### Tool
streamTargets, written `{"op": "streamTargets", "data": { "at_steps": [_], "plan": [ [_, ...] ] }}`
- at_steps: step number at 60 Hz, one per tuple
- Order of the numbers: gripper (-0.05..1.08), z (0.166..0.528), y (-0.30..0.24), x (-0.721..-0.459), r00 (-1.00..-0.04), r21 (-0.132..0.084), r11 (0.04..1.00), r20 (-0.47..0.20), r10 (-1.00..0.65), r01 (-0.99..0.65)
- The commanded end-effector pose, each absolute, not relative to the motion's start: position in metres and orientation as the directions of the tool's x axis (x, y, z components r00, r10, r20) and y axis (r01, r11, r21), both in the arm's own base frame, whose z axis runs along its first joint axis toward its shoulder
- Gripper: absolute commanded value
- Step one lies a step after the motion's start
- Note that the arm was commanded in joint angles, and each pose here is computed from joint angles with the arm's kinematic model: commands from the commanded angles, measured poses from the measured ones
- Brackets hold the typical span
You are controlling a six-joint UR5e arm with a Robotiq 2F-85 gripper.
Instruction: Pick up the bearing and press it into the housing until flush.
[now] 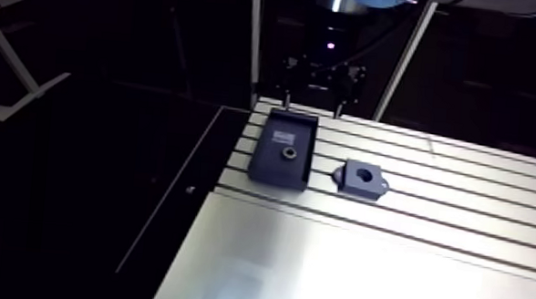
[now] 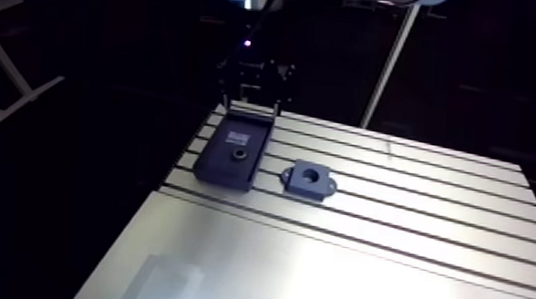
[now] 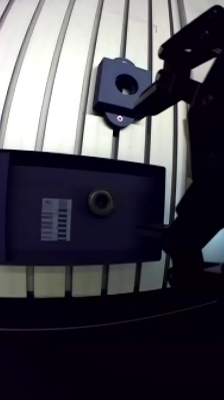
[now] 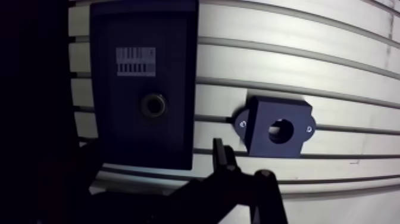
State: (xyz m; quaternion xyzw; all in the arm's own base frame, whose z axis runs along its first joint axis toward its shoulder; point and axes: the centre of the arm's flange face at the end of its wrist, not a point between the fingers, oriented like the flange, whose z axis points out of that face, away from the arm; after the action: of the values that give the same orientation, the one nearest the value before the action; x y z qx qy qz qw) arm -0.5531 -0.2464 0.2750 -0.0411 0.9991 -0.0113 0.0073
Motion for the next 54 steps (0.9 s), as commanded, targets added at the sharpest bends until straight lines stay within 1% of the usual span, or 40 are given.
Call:
{"op": "streamTargets", "data": {
  "at_steps": [1, 13, 18, 27, 33, 48, 54],
  "plan": [
    [0.02, 0.257, -0.256, -0.554, -0.997, -0.022, 0.997, -0.028, -0.078, -0.078],
    [0.02, 0.248, -0.258, -0.554, -0.997, -0.02, 0.997, -0.038, -0.07, -0.069],
    [0.03, 0.246, -0.258, -0.555, -0.997, -0.021, 0.997, -0.023, -0.07, -0.069],
    [0.05, 0.241, -0.258, -0.556, -0.997, -0.02, 0.997, -0.027, -0.069, -0.069],
    [0.09, 0.237, -0.258, -0.557, -0.997, -0.018, 0.998, -0.03, -0.068, -0.068],
    [0.16, 0.227, -0.263, -0.559, -0.999, -0.015, 0.999, -0.041, -0.036, -0.035],
    [0.17, 0.222, -0.265, -0.559, -0.998, -0.002, 0.999, -0.046, -0.036, -0.036]
  ]
}}
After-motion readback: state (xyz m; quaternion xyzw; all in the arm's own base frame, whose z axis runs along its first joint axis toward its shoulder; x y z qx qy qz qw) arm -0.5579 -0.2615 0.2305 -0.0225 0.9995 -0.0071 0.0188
